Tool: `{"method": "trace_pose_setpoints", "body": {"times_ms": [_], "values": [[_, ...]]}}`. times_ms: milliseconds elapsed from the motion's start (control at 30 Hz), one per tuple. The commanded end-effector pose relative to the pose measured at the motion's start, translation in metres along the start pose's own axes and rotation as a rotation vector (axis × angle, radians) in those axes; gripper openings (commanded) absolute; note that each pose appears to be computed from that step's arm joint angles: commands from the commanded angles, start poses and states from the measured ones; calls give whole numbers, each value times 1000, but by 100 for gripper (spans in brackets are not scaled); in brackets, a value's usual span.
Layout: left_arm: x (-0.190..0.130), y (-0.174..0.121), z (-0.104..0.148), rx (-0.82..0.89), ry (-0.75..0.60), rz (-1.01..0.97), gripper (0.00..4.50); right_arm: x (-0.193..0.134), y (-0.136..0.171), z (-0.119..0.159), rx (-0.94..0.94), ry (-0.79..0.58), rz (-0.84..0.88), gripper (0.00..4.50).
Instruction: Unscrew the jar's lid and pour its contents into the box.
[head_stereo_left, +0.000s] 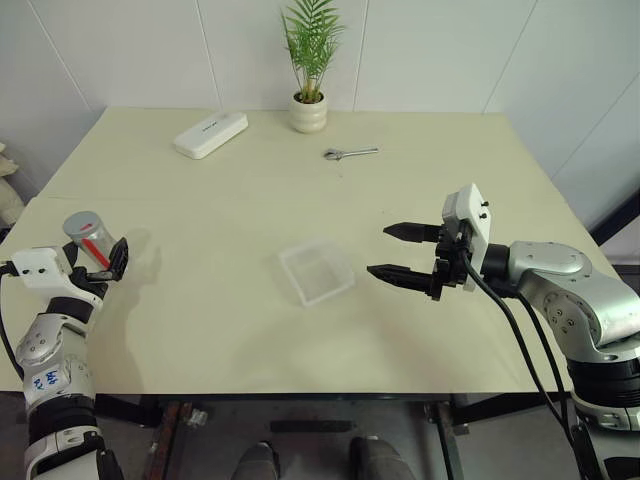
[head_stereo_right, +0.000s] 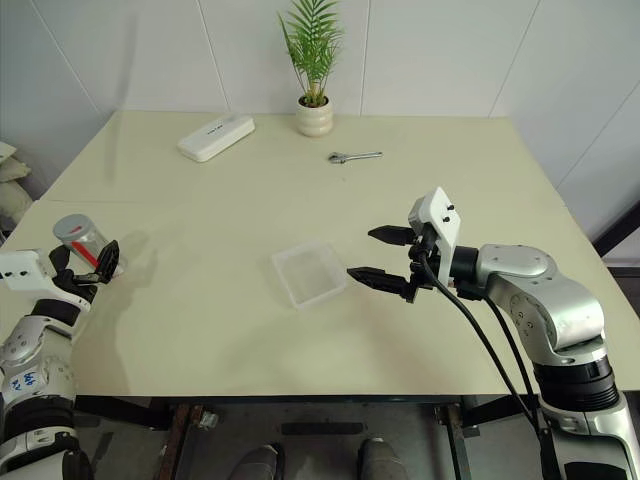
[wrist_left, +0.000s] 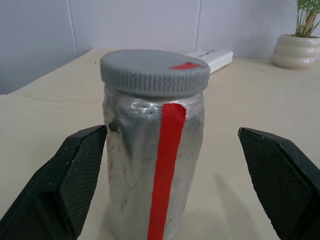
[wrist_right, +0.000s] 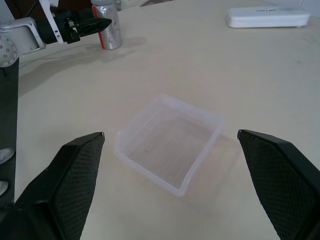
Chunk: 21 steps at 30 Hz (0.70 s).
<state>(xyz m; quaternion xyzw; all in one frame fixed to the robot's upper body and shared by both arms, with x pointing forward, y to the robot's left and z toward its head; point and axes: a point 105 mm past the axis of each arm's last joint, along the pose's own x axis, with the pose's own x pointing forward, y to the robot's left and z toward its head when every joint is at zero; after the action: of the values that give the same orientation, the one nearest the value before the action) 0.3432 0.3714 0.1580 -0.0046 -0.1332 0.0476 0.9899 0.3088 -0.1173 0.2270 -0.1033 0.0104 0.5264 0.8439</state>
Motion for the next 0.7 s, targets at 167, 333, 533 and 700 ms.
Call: {"method": "trace_pose_setpoints", "body": {"times_ms": [167,333,533,700], "values": [[10,4,14,36,-54,-7,448,0,-1,10,-45,-23,4,450],[13,2,18,34,-78,-20,408,1,-3,11,-52,-24,3,450],[13,2,20,44,-93,-27,232,3,-5,10,-51,-22,-3,450],[11,5,21,48,-96,-23,194,2,-6,10,-52,-20,-7,450]]}}
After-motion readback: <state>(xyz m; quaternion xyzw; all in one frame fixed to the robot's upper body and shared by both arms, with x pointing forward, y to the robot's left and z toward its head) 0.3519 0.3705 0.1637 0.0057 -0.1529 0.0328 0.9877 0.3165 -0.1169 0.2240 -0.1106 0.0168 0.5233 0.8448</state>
